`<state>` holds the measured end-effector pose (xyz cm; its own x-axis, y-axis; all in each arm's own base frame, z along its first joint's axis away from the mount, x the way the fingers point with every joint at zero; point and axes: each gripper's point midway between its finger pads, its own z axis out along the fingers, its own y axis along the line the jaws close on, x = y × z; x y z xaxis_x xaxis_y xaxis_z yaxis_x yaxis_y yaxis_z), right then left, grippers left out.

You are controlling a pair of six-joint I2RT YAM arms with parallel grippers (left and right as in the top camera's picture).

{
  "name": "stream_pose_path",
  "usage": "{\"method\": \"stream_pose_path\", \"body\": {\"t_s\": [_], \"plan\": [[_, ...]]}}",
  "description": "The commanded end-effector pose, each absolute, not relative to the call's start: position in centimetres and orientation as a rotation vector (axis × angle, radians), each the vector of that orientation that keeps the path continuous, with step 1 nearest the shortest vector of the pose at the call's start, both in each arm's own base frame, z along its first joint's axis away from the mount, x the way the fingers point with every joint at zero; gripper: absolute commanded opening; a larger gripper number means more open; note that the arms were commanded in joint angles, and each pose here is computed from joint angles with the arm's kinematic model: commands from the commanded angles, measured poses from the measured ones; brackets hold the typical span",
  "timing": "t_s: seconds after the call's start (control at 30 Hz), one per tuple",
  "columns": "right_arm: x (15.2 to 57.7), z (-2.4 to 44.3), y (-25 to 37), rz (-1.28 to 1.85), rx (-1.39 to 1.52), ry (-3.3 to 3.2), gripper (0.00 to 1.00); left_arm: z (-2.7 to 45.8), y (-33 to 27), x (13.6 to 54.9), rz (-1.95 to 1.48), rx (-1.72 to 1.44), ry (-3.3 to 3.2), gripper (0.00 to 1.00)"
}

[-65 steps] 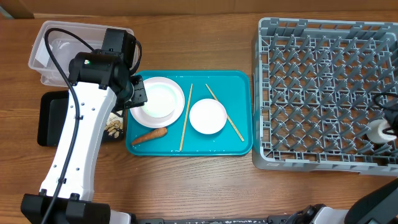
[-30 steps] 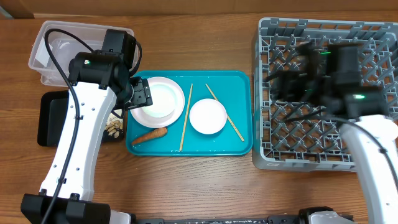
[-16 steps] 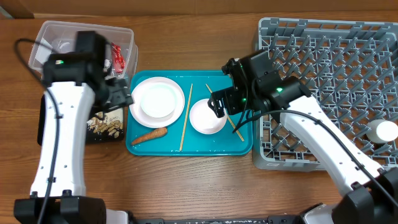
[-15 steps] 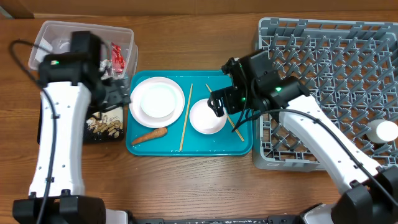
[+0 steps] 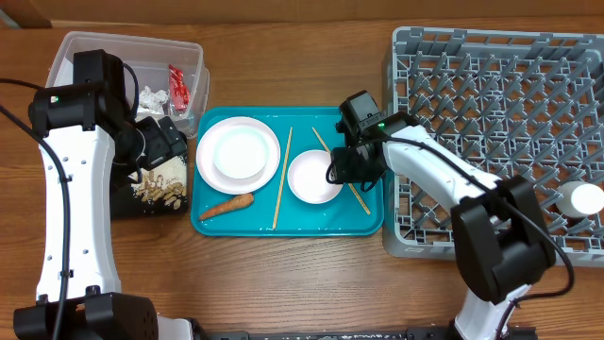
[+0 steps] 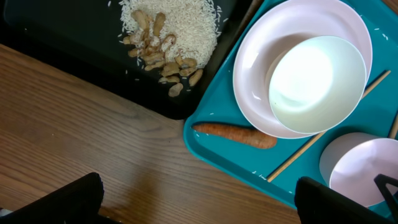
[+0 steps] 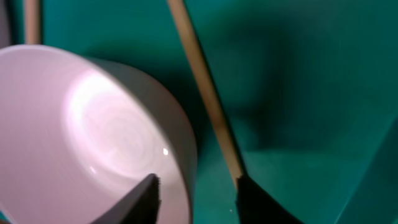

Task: Sort waste into correct bins and load items into the dishwasher
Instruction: 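Move the right gripper to the white bowl on the teal tray, then grasp the white bowl and carry it to the dish rack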

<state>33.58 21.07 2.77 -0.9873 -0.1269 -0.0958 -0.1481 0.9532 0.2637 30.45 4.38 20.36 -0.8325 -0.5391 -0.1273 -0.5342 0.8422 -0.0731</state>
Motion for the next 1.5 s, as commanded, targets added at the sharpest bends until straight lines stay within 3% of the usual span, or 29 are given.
{"method": "stream_pose_path", "body": {"t_s": [0.0,0.07,0.2,0.3,0.5,0.77,0.9,1.3,1.47], "plan": [[33.6,2.3,21.0,0.407,-0.161,3.043,0.20,20.7,4.2,30.6,-0.071,-0.849,2.863,1.00],[33.7,2.5,21.1,0.409,-0.161,3.039,0.09,20.7,4.2,30.6,-0.071,-0.849,2.863,1.00],[33.9,3.8,21.1,0.426,-0.159,3.005,0.04,20.7,4.2,30.6,-0.071,-0.849,2.863,1.00],[34.5,5.9,20.9,0.448,-0.149,2.953,0.04,20.7,4.2,30.5,-0.071,-0.850,2.865,1.00],[37.0,15.2,18.0,0.298,-0.091,2.736,0.04,20.7,4.2,30.5,-0.071,-0.850,2.865,1.00],[38.3,29.1,3.0,-0.426,0.308,2.216,0.04,20.7,4.3,30.6,-0.067,-0.849,2.860,1.00],[37.4,33.1,-4.5,-0.703,0.544,2.002,0.04,20.8,4.3,30.8,-0.069,-0.846,2.852,1.00],[36.8,34.0,-21.9,-1.055,1.042,1.655,0.04,20.8,4.4,31.1,-0.071,-0.843,2.843,1.00],[37.1,31.0,-27.6,-1.314,1.127,1.587,0.04,20.8,4.4,31.1,-0.071,-0.843,2.842,1.00]]}}
